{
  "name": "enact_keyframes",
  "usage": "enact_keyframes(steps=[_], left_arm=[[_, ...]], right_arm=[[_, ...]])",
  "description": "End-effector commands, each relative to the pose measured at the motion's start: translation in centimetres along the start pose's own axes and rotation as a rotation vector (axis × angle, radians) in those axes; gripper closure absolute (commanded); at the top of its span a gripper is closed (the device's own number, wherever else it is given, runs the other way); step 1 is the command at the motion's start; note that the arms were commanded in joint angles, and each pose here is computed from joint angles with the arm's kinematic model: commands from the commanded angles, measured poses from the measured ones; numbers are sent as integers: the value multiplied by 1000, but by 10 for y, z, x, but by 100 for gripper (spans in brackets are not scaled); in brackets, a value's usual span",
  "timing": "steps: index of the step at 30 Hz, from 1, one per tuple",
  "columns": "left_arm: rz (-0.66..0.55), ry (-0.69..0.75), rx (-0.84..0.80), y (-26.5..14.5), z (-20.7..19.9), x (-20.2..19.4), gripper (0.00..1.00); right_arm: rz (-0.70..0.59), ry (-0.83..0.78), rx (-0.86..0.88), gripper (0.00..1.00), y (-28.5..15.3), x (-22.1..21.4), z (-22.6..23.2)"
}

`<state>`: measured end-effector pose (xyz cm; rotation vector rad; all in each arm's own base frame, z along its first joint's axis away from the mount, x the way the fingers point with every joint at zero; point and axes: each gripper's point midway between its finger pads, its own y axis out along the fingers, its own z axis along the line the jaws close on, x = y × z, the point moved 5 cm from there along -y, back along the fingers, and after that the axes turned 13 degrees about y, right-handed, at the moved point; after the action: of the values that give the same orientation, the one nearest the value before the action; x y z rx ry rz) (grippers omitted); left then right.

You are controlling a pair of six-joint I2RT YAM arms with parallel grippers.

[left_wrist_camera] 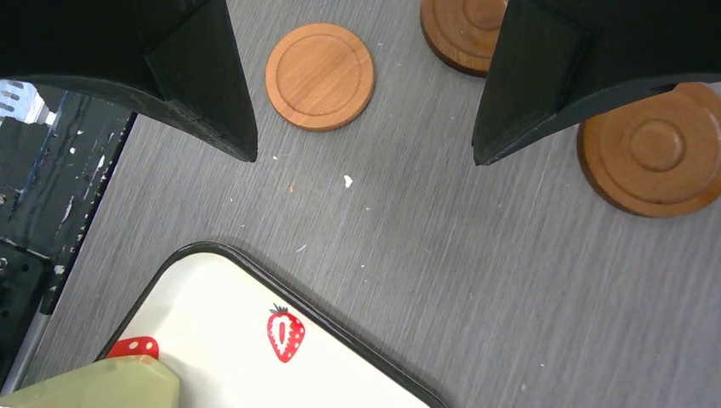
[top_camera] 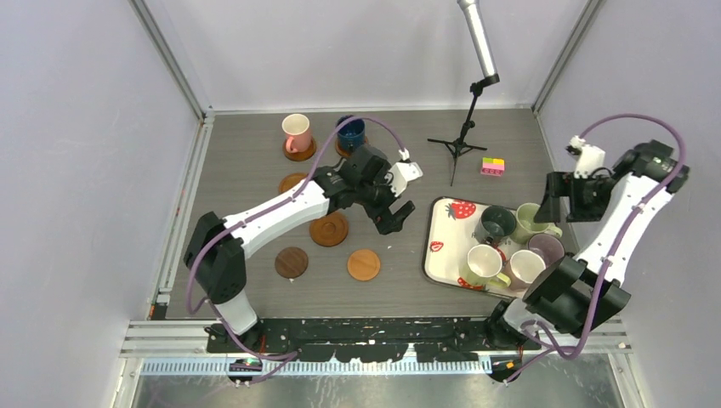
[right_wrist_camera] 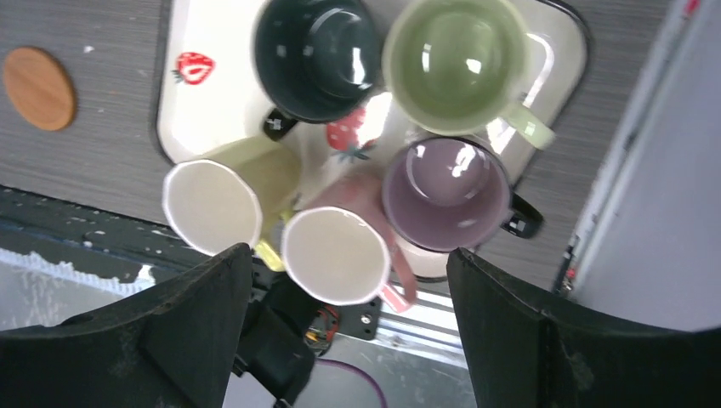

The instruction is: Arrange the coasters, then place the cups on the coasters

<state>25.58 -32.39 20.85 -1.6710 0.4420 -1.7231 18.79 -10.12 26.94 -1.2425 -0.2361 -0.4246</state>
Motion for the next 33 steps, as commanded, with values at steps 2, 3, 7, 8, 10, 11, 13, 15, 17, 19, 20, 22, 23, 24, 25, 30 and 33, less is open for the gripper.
enact_keyframes(steps=[2,3,7,8,10,11,13,15,17,19,20,22,23,24,25,30,33], left_arm=[[41,84,5,34,-25,1,3],[62,90,23,42,-27,1,5],[93,-19,43,70,-28,2,13],[90,-44,50,76,-27,3,14],[86,-89,71,88,-24,2,15],[85,-113,78,93,-23,2,16],[92,-151,112,102,-17,1,18],[106,-211,161,110,-6,-2,19],[109,-303,157,120,4,-6,19],[92,-421,116,128,8,-4,20],[86,-459,99,132,10,-4,21],[66,-507,63,140,9,-2,23],[51,-525,49,145,8,0,25],[43,-547,31,148,7,0,26],[27,-575,3,153,4,2,29],[47,-680,-101,178,-6,-4,47],[57,-730,-124,187,-9,-9,48]], right_arm=[[83,2,5,12,-18,-22,-27],[81,29,1,12,-17,-23,-36],[84,157,-4,15,-14,-26,-66],[85,188,-15,17,-12,-27,-74],[83,230,-45,19,-9,-30,-87],[82,240,-63,20,-8,-31,-92],[83,254,-105,22,-5,-35,-102],[81,257,-148,24,-3,-38,-111],[78,256,-177,24,-2,-39,-118],[75,262,-197,25,-2,-41,-123],[75,263,-207,26,-2,-42,-126],[76,273,-219,28,-1,-43,-131],[76,277,-222,29,0,-43,-134],[79,284,-219,29,1,-44,-135],[81,289,-214,30,2,-45,-136],[74,287,-199,30,4,-46,-135],[65,273,-196,30,1,-46,-131]])
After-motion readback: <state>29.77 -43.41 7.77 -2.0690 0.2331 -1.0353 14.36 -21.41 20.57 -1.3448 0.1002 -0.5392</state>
